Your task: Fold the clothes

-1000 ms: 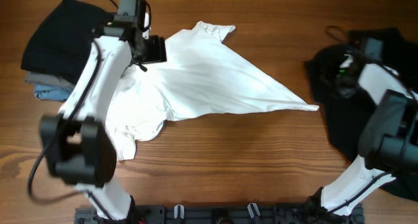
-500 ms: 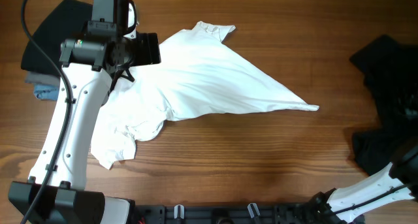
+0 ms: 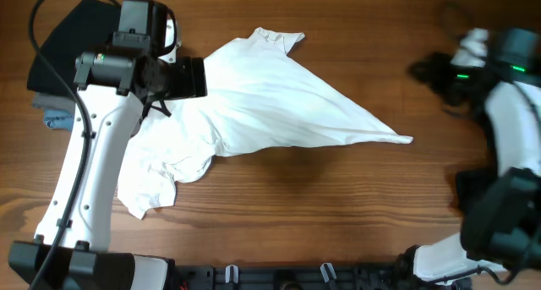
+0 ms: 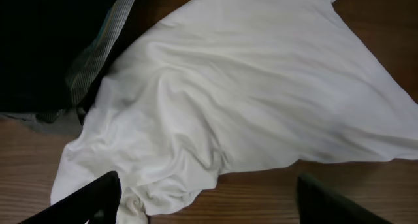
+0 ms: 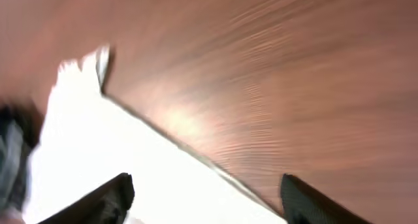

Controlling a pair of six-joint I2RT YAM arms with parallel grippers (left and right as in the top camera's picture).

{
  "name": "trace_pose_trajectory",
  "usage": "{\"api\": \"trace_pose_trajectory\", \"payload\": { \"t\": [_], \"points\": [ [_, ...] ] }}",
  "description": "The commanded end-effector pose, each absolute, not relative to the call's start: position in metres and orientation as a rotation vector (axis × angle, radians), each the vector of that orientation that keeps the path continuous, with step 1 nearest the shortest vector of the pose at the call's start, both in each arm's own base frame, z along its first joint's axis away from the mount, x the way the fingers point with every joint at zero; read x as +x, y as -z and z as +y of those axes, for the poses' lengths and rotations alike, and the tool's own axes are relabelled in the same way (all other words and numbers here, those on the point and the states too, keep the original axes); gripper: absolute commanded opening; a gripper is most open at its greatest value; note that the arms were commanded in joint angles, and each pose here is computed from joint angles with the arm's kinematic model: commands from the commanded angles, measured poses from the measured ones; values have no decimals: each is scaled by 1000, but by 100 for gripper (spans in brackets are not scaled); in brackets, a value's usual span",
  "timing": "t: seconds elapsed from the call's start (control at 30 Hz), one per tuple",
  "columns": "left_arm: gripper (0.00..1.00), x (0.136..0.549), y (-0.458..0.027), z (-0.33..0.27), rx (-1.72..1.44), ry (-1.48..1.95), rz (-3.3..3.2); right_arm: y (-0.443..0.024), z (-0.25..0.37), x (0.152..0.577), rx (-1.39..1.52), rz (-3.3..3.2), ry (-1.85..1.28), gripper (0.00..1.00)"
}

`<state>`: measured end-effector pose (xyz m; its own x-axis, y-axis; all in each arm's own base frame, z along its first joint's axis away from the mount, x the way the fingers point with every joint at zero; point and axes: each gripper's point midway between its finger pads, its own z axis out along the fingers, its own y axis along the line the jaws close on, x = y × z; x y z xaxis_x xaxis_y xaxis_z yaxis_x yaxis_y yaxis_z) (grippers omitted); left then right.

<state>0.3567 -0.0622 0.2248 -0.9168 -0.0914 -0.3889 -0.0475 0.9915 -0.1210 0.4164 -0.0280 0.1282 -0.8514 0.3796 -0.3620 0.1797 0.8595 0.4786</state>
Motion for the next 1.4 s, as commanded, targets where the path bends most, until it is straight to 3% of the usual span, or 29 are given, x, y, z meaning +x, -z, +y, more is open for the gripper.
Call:
{"api": "trace_pose_trajectory", "payload": {
  "t": [0.0, 0.2, 0.3, 0.57, 0.7, 0.8, 0.87, 0.97, 1.13, 1.27, 1.37],
  "points": [
    [84, 349, -237, -65, -77, 176, 2715, -84, -6, 425, 211, 2712, -262, 80],
    [81, 335, -242, -62, -10, 159, 2731, -21, 25, 427, -41, 2834, -146, 78],
    [84, 332, -252, -62, -5, 164, 2697, 3, 53, 412, -214, 2890, -366, 71],
    [84, 334, -258, -62, -4, 169, 2666, 7, 83, 384, -335, 2954, -556, 60],
    [83, 334, -258, -62, -4, 169, 2665, 8, 90, 377, -361, 2979, -565, 44],
    [83, 334, -258, -62, -5, 170, 2666, 8, 92, 376, -345, 2986, -566, 4],
    [83, 334, -258, -62, -4, 170, 2667, 1, 84, 383, -266, 2982, -523, 4],
    [82, 334, -258, -62, -4, 169, 2667, -32, 74, 403, -224, 2901, -486, 4],
    [83, 335, -259, -62, -4, 170, 2662, -155, 81, 436, -333, 2591, -498, 4],
    [83, 336, -259, -62, -5, 171, 2658, -251, 94, 430, -371, 2358, -537, 4],
    [83, 336, -259, -62, -5, 171, 2658, -288, 95, 416, -357, 2277, -538, 4]
  ]
}}
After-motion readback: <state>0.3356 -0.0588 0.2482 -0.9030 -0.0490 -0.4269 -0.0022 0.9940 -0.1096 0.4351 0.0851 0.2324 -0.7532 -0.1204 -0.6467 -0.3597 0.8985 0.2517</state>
